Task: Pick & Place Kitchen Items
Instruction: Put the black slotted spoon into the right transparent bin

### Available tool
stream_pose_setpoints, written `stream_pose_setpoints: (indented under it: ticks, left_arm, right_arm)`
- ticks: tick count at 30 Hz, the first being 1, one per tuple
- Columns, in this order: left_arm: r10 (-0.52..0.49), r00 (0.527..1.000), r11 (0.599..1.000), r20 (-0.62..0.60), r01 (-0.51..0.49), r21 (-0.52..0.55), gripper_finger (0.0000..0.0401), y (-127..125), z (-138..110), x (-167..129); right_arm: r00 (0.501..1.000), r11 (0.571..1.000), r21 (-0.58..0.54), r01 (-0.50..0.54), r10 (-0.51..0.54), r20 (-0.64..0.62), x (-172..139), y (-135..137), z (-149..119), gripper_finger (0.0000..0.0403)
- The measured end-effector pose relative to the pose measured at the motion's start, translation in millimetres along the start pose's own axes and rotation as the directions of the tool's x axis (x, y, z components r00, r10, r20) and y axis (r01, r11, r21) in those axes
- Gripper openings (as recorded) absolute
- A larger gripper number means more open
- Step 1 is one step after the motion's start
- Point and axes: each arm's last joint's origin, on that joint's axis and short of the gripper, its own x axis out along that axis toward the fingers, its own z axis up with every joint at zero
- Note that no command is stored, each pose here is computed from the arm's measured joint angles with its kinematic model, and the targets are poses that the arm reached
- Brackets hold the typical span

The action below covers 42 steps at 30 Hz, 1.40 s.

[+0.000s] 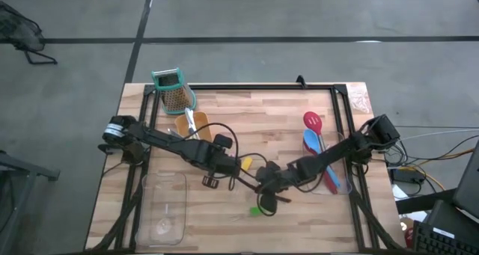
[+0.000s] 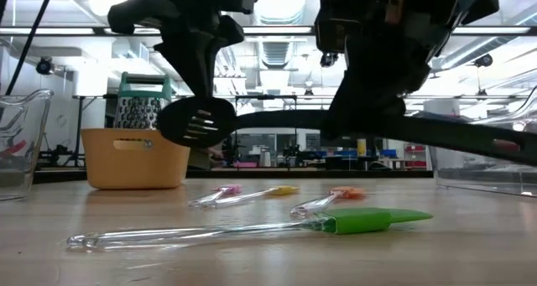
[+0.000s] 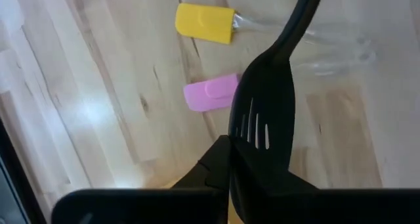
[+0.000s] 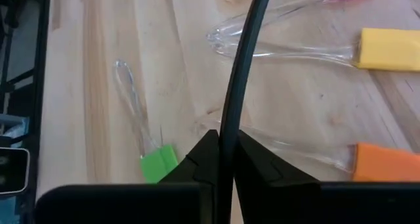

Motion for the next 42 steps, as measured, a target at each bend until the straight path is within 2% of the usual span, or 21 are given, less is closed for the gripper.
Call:
stream_pose_setpoints:
  ticks: [7,13,15,18,22,28,32,38,42]
  left_arm:
    - [0.009,0.999,0.997,0.032,-0.007,-0.077,0.004,0,3,0]
    - [0.033,0.999,0.997,0.034,-0.03,-0.077,0.0087,2,4,-5]
    - [0.04,0.998,0.996,0.057,-0.035,-0.079,0.0103,3,5,-14]
    - [0.056,0.987,0.996,0.149,-0.045,-0.072,0.0116,1,7,-34]
    - [0.057,0.944,0.997,0.326,-0.035,-0.074,0.0118,-8,0,-67]
    - [0.03,0.823,0.996,0.568,0.02,-0.083,0.0119,-25,-29,-97]
    - [0.011,0.707,0.995,0.707,0.066,-0.081,0.0119,-39,-55,-101]
    - [0.01,0.47,0.986,0.883,0.14,-0.086,0.012,-58,-86,-89]
    - [0.032,0.314,0.982,0.949,0.169,-0.09,0.012,-69,-99,-68]
  right_arm:
    - [1.0,1.0,0.004,0.016,-0.016,-0.003,-2,2,3,0.0021]
    - [1.0,1.0,0.005,0.009,-0.009,0.006,-4,6,8,0.002]
    - [0.999,0.999,-0.003,0.036,-0.036,0.01,-7,6,10,0.0019]
    - [0.995,0.995,-0.018,0.097,-0.096,0.02,-15,7,13,0.0019]
    - [0.988,0.988,-0.034,0.148,-0.146,0.054,-30,11,17,0.0018]
    - [0.969,0.979,-0.04,0.199,-0.19,0.16,-63,20,24,0.0018]
    - [0.944,0.965,-0.024,0.26,-0.249,0.218,-90,22,21,0.0018]
    - [0.885,0.929,0.051,0.366,-0.365,0.288,-133,21,6,0.0018]
    - [0.839,0.897,0.126,0.423,-0.44,0.318,-157,18,-8,0.0018]
